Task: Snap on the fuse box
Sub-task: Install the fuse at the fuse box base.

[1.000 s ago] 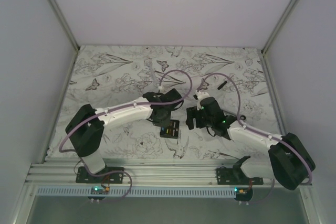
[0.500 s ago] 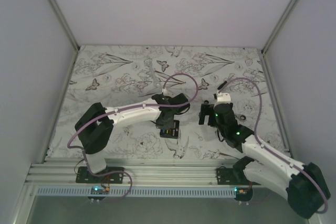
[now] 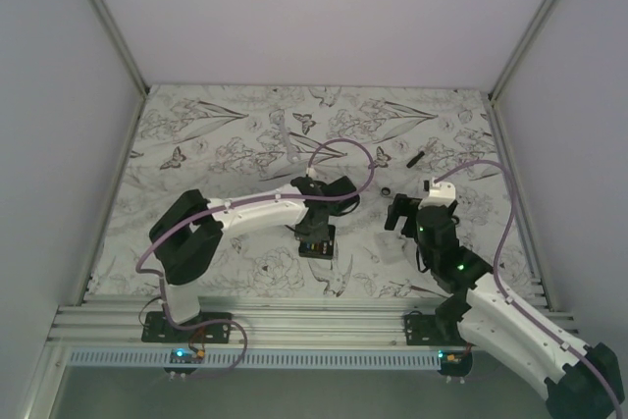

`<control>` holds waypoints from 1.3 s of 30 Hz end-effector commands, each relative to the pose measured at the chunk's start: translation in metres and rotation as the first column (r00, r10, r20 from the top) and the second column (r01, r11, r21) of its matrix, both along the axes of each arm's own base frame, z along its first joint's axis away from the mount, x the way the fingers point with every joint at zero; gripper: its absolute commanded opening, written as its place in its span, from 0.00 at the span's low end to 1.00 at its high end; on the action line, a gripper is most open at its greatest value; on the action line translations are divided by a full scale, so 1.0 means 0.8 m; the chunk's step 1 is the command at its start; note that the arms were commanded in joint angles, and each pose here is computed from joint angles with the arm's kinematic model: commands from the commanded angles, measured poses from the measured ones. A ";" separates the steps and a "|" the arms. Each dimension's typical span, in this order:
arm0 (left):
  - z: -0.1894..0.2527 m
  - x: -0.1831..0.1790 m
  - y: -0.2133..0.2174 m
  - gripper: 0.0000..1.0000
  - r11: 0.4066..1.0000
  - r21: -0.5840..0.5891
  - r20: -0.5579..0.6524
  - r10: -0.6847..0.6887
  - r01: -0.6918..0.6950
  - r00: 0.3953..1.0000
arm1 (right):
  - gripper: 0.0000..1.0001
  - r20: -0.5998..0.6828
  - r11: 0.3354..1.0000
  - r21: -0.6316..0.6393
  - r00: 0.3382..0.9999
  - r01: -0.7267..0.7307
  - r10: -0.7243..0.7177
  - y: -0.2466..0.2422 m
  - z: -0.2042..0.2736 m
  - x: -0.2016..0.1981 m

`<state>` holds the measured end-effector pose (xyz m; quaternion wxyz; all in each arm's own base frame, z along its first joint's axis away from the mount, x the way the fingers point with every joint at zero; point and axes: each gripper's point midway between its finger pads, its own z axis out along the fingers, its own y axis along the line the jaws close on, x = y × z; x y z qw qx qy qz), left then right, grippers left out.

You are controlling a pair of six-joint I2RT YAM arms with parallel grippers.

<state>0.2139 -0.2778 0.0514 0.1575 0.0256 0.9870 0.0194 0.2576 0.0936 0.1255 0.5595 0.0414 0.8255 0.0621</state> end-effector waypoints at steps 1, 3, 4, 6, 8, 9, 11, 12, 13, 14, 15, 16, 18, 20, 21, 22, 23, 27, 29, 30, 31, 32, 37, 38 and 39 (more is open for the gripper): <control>-0.005 -0.001 0.014 0.00 0.997 0.076 0.003 0.007 -0.007 1.000 | 1.00 0.016 0.999 0.009 0.999 0.049 -0.050 -0.009 0.006 0.004; -0.005 0.001 0.015 0.00 0.997 0.082 0.009 0.006 -0.007 1.000 | 1.00 0.010 0.999 0.005 0.999 0.047 -0.047 -0.008 0.004 0.005; -0.004 0.001 0.015 0.00 0.997 0.082 0.012 0.005 -0.006 1.000 | 1.00 0.007 0.999 0.002 0.999 0.045 -0.045 -0.007 0.003 0.005; -0.003 0.001 0.016 0.00 0.996 0.085 0.016 0.004 -0.006 1.000 | 1.00 0.002 0.999 0.000 0.999 0.041 -0.041 -0.006 0.002 0.005; -0.002 0.001 0.018 0.00 0.996 0.090 0.019 0.004 -0.006 1.000 | 1.00 -0.002 0.999 -0.002 0.999 0.036 -0.036 -0.005 0.001 0.006; -0.002 0.001 0.019 0.00 0.996 0.093 0.017 0.004 -0.006 1.000 | 0.99 -0.004 0.999 -0.002 0.999 0.033 -0.033 -0.004 0.001 0.006; -0.002 0.001 0.020 0.00 0.995 0.099 0.017 0.000 -0.001 1.000 | 1.00 -0.007 1.000 -0.004 1.000 0.030 -0.030 -0.003 0.000 0.006; -0.001 0.001 0.020 0.00 0.995 0.101 0.018 -0.005 0.003 1.000 | 1.00 -0.008 1.000 -0.004 1.000 0.029 -0.029 -0.003 -0.001 0.006; 0.001 0.002 0.019 0.00 0.995 0.103 0.021 -0.013 0.011 1.000 | 1.00 -0.009 1.000 -0.005 1.000 0.028 -0.028 -0.003 -0.001 0.006; 0.004 0.002 0.019 0.00 0.994 0.104 0.026 -0.019 0.016 0.999 | 1.00 -0.009 1.000 -0.005 1.000 0.028 -0.028 -0.003 -0.001 0.006; 0.006 0.003 0.018 0.00 0.994 0.104 0.030 -0.027 0.024 0.999 | 1.00 -0.008 1.000 -0.004 1.000 0.026 -0.027 -0.002 -0.001 0.006; 0.010 0.004 0.017 0.00 0.994 0.101 0.036 -0.033 0.029 0.999 | 0.99 -0.008 1.000 -0.005 1.000 0.024 -0.025 -0.002 -0.001 0.006; 0.014 0.005 0.017 0.00 0.994 0.100 0.040 -0.044 0.040 0.998 | 1.00 -0.008 1.000 -0.005 1.000 0.024 -0.024 -0.002 -0.001 0.006; 0.016 0.006 0.016 0.00 0.994 0.103 0.044 -0.053 0.048 0.998 | 1.00 -0.009 1.000 -0.004 1.000 0.022 -0.022 -0.001 -0.001 0.006; 0.015 0.007 0.017 0.00 0.993 0.105 0.045 -0.054 0.049 0.998 | 1.00 -0.011 1.000 -0.004 1.000 0.020 -0.020 -0.001 -0.002 0.006; 0.015 0.007 0.016 0.00 0.993 0.107 0.046 -0.056 0.051 0.997 | 1.00 -0.011 1.000 -0.005 1.000 0.021 -0.021 -0.001 -0.002 0.006; 0.013 0.007 0.017 0.00 0.992 0.113 0.042 -0.059 0.054 0.997 | 1.00 -0.010 1.000 -0.006 1.000 0.020 -0.020 -0.001 -0.001 0.007; 0.007 0.008 0.016 0.00 0.990 0.128 0.031 -0.072 0.067 0.997 | 1.00 -0.013 1.000 -0.006 1.000 0.016 -0.016 0.000 -0.002 0.007; 0.004 0.008 0.015 0.00 0.988 0.133 0.023 -0.081 0.077 0.996 | 1.00 -0.012 1.000 -0.006 1.000 0.012 -0.013 0.001 -0.002 0.006; 0.003 0.008 0.015 0.00 0.987 0.138 0.020 -0.085 0.082 0.996 | 1.00 -0.014 1.000 -0.007 1.000 0.012 -0.012 0.001 -0.002 0.006; 0.001 0.009 0.015 0.00 0.986 0.142 0.017 -0.089 0.086 0.996 | 1.00 -0.014 1.000 -0.007 1.000 0.011 -0.011 0.001 -0.002 0.007; 0.000 0.009 0.015 0.00 0.985 0.146 0.014 -0.093 0.090 0.996 | 1.00 -0.015 1.000 -0.007 1.000 0.008 -0.008 0.002 -0.003 0.007; -0.008 0.008 0.014 0.00 0.983 0.157 -0.002 -0.099 0.098 0.995 | 1.00 -0.021 1.000 -0.011 1.000 -0.003 0.002 0.004 -0.004 0.007; -0.009 0.008 0.015 0.00 0.982 0.159 -0.004 -0.098 0.098 0.995 | 1.00 -0.024 1.000 -0.011 1.000 -0.005 0.004 0.005 -0.005 0.007; -0.010 0.008 0.015 0.00 0.982 0.160 -0.005 -0.098 0.097 0.995 | 1.00 -0.024 1.000 -0.012 1.000 -0.007 0.006 0.006 -0.005 0.008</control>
